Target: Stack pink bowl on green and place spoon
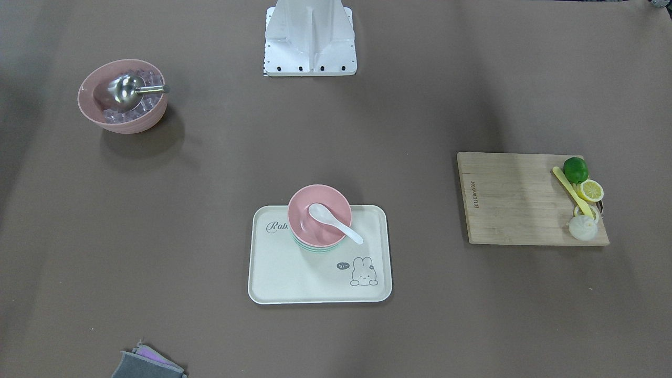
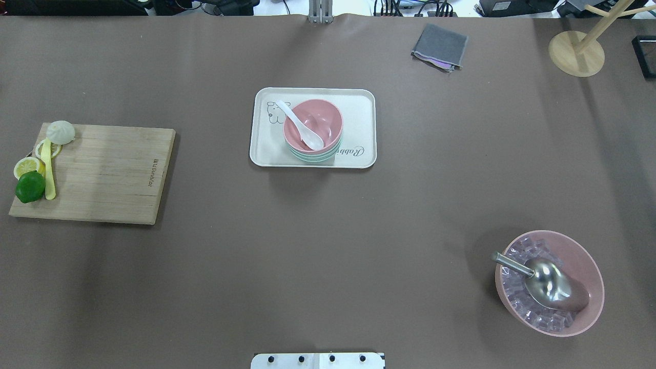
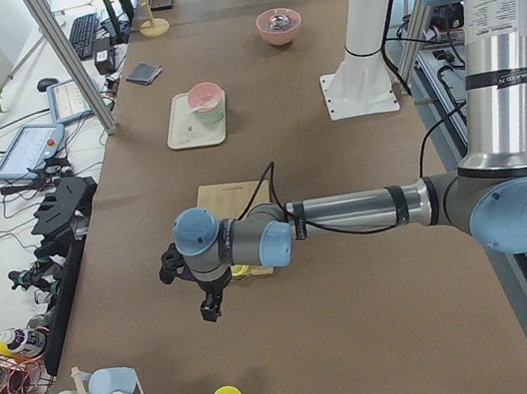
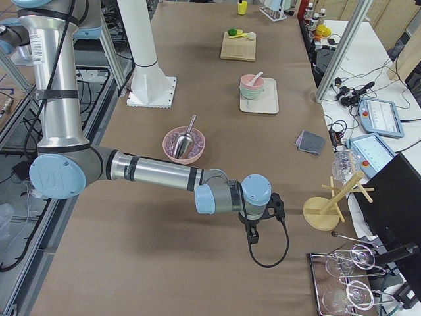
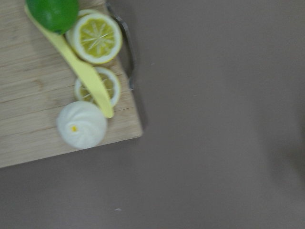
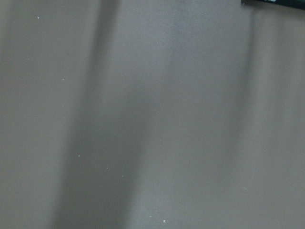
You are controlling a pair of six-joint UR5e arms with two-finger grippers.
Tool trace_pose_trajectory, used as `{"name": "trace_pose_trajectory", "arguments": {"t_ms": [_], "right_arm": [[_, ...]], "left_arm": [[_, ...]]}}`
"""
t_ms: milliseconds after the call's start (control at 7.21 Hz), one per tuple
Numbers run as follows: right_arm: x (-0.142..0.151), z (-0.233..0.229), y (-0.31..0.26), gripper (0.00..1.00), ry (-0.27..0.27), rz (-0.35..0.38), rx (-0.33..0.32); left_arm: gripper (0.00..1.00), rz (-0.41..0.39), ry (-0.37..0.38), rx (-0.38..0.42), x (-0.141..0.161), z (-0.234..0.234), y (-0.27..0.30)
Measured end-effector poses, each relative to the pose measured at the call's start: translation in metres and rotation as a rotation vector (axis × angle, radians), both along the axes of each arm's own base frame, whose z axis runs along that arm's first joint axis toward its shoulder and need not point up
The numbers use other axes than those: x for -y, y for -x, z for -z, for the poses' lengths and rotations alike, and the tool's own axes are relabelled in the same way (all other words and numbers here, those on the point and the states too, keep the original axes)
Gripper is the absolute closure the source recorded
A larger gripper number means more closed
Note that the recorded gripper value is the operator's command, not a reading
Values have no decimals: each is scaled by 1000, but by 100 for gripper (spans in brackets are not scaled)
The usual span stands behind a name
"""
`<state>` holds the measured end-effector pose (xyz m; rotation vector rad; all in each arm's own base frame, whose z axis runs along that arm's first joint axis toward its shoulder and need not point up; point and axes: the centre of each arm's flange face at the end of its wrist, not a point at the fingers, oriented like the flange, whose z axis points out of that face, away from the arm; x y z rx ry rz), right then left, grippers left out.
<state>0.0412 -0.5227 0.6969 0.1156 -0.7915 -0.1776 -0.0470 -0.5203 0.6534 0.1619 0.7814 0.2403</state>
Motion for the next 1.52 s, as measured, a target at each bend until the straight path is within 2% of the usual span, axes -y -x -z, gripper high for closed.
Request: {"name": "trace_pose_trajectory", "arguments": {"t_ms": [416,832,1525], "right_arm": [[0,43,3,0,56,33,-23],[-4,54,-1,0,48,52,-42],[-13,51,-5,0,53,49,-66]], "left_arm": [[2,9,90,2,-5,-7,12],[2,19,151,2,-31,-33,17],[2,36,172,-1,-35,-32,18]]}}
